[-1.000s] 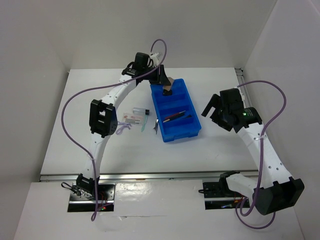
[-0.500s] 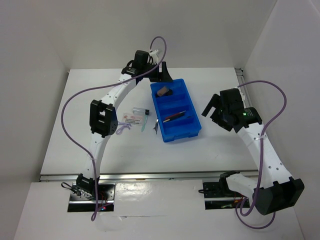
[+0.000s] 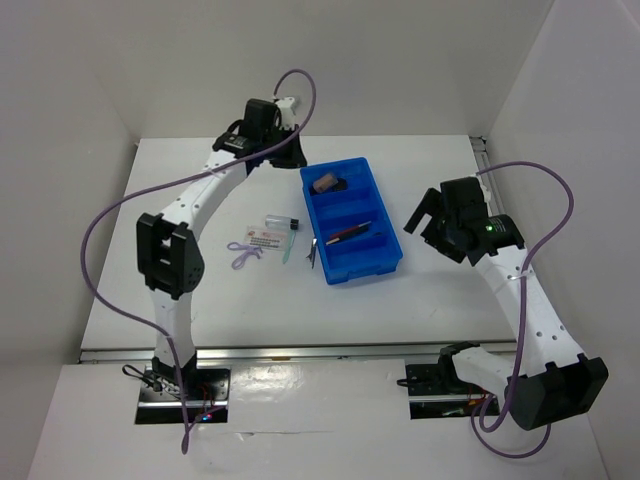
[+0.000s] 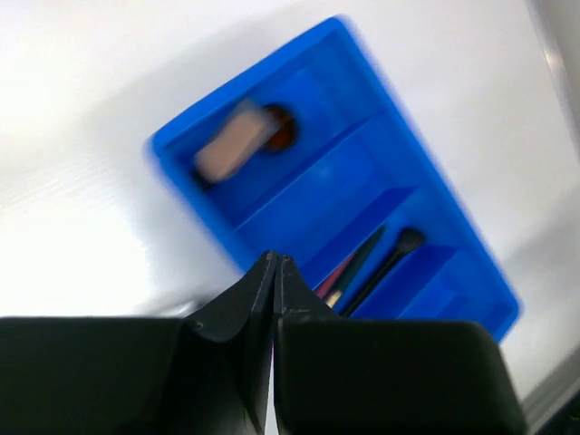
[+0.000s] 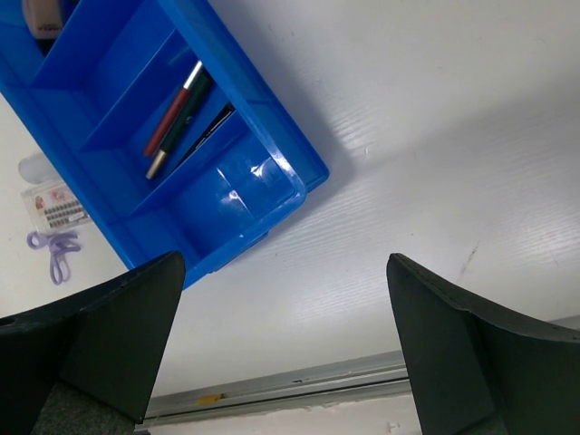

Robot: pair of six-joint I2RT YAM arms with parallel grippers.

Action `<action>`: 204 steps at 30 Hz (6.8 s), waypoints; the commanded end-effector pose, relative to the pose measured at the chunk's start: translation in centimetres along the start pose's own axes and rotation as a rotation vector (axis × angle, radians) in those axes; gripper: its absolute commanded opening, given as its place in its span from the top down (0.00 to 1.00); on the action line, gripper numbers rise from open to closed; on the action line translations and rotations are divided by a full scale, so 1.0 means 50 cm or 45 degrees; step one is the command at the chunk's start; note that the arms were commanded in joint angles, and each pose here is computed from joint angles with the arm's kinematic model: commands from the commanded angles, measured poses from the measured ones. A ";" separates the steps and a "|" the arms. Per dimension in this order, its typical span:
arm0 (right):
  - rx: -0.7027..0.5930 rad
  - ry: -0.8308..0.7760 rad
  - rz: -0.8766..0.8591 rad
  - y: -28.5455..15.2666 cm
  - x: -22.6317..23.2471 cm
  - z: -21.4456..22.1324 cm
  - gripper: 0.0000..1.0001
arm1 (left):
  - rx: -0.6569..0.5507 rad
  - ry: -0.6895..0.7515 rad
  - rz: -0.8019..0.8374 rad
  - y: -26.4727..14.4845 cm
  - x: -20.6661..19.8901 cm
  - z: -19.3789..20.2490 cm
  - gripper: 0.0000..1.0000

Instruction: Organize the makeup

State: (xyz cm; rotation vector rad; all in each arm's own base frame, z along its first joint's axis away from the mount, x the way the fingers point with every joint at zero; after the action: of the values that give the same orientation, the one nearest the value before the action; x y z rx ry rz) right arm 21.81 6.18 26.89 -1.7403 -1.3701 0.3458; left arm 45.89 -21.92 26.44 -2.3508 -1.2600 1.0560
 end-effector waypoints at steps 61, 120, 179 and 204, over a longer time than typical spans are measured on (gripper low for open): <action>-0.005 -0.014 -0.065 -0.001 0.001 0.004 0.00 | 0.274 -1.057 -0.989 0.102 0.186 0.244 0.37; 0.064 -0.004 0.063 0.041 -0.057 0.029 0.00 | -0.203 0.504 0.094 0.251 -0.024 -0.003 0.38; 0.044 -0.019 -0.119 0.030 -0.040 0.033 0.00 | 0.403 -0.254 -0.919 -0.164 0.151 0.337 0.41; 0.038 -0.019 -0.109 0.031 -0.039 0.028 0.00 | 0.474 -0.219 -0.952 -0.104 0.186 0.359 0.60</action>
State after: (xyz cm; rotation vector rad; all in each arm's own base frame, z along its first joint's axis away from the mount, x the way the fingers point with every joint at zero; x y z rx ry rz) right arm 20.47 5.15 23.70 -1.6295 -1.3932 0.3712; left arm 32.51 -13.08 11.89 -1.3298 -1.6281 1.1351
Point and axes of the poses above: each gripper's point midway between its finger pads, its own y axis out along the fingers, its own x axis along the line the jaws close on, z = x × y, the point moved 8 cm from there along -y, back along the fingers, and after that the axes turned 6 degrees about -y, right-handed, at the moved point
